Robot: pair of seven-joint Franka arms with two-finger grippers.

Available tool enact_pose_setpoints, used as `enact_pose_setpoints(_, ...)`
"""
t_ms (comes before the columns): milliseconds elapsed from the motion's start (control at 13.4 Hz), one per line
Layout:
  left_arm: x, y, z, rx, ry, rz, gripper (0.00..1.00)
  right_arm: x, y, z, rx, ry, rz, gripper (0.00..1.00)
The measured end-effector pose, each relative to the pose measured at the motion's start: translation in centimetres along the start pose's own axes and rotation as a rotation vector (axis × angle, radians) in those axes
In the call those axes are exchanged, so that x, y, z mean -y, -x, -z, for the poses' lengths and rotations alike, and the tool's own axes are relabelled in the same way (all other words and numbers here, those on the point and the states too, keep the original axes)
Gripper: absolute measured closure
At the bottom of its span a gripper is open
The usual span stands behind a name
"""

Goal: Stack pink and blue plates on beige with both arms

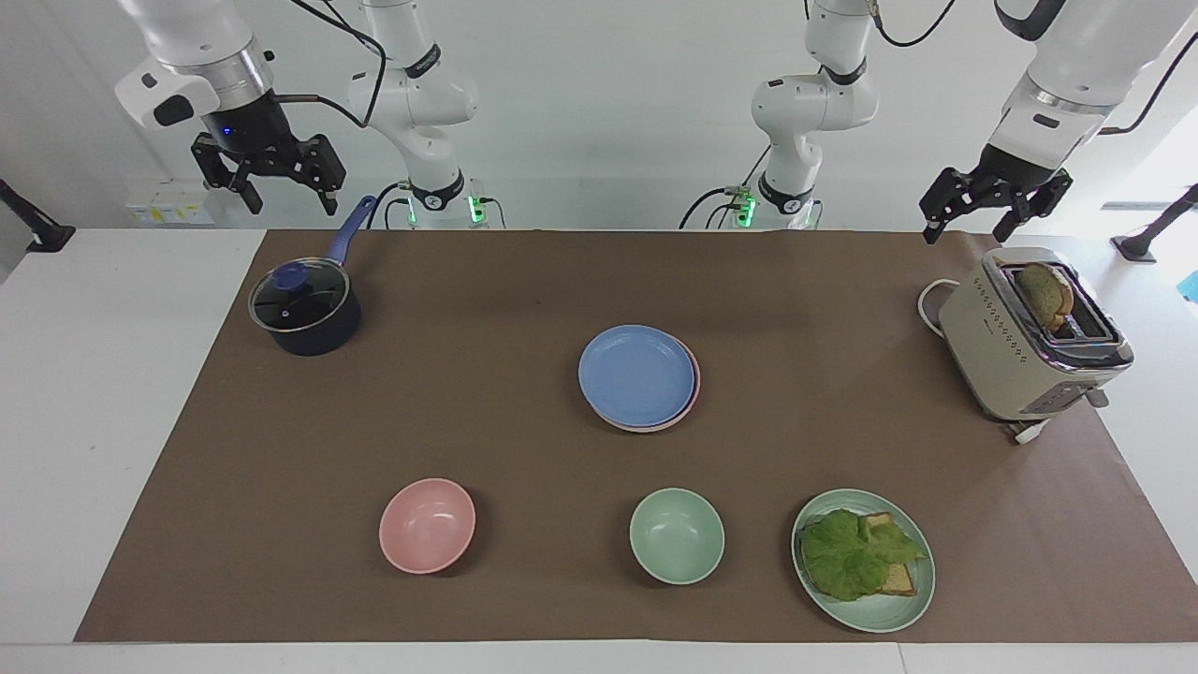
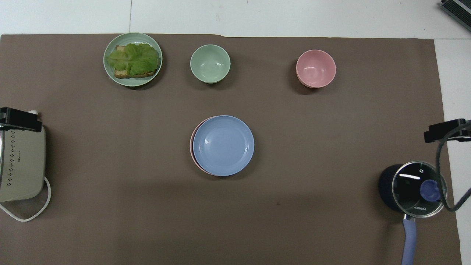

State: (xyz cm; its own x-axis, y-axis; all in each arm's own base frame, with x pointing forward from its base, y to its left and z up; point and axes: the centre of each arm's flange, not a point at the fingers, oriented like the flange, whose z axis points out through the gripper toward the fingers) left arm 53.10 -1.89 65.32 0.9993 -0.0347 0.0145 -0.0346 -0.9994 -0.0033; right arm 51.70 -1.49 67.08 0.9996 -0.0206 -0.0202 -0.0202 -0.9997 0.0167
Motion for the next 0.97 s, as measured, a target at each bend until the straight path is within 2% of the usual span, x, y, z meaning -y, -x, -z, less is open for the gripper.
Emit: enact_pose_setpoints(969, 0.00, 0.00, 0.00, 0.000, 0.000, 0.000, 0.00, 0.49, 0.18, -0.17, 0.004, 0.000, 0.010, 0.00)
